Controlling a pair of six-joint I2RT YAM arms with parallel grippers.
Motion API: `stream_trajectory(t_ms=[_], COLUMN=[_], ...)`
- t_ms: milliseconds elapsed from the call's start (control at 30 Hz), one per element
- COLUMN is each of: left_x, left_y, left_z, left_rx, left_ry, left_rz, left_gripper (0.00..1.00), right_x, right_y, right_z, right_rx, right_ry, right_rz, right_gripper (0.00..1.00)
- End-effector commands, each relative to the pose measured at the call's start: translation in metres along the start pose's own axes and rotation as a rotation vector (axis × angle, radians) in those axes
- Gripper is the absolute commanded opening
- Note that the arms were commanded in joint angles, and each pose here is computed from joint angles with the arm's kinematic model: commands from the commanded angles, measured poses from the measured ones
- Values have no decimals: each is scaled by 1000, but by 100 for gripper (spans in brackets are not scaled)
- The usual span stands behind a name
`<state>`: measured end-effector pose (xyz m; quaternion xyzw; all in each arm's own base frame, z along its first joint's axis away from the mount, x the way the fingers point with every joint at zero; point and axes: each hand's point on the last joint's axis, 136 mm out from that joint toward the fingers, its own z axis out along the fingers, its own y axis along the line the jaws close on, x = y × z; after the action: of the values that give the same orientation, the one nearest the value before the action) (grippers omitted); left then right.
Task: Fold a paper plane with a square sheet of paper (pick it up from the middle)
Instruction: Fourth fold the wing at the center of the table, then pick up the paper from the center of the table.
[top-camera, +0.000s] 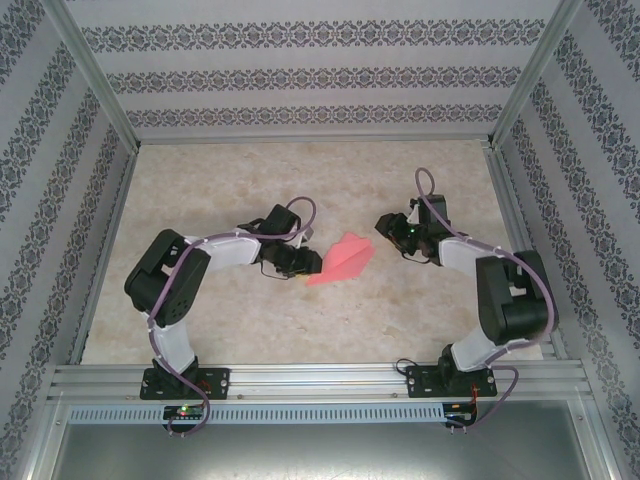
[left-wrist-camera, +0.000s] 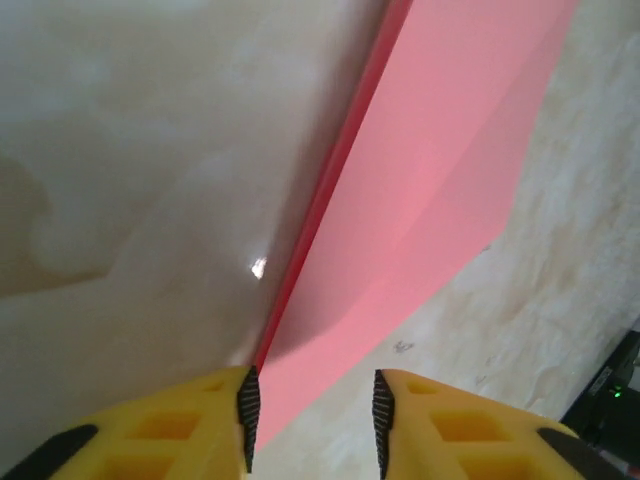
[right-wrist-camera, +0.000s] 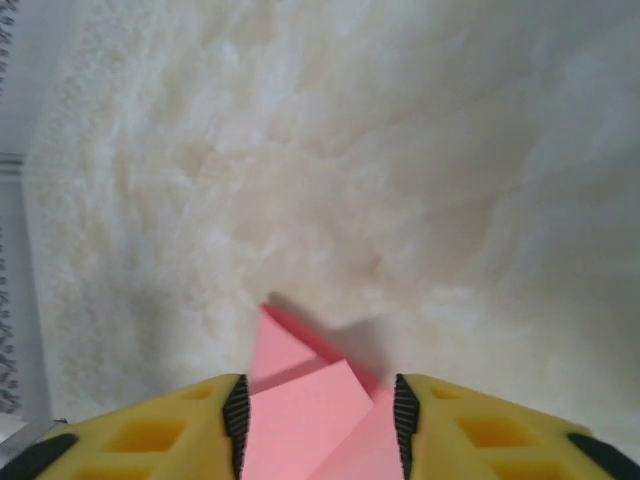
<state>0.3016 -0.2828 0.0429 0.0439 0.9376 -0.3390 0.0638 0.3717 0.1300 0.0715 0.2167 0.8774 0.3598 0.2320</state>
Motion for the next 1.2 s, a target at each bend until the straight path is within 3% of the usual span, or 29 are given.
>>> stream_trajectory(t_ms=[0, 67, 200, 533, 1167], left_x=[-29, -39, -52, -57, -55], left_y=[-9, 2, 24, 49, 55], left_z=[-33, -49, -73, -103, -104], left_rx=[-55, -122, -226, -245, -140], left_ry=[-132, -194, -284, -356, -360], left_rz=[16, 2, -12, -57, -137], left_gripper=[55, 67, 81, 100, 100], right_x=[27, 38, 59, 78, 89], right_y=[-5, -6, -4, 15, 48], right_z=[-3, -3, 7, 35, 64], right_rx=[37, 59, 84, 43, -122], right_ry=[26, 23, 57, 94, 132], right_rz=[32, 65, 122, 144, 124], right_gripper=[53, 57, 60, 56, 35])
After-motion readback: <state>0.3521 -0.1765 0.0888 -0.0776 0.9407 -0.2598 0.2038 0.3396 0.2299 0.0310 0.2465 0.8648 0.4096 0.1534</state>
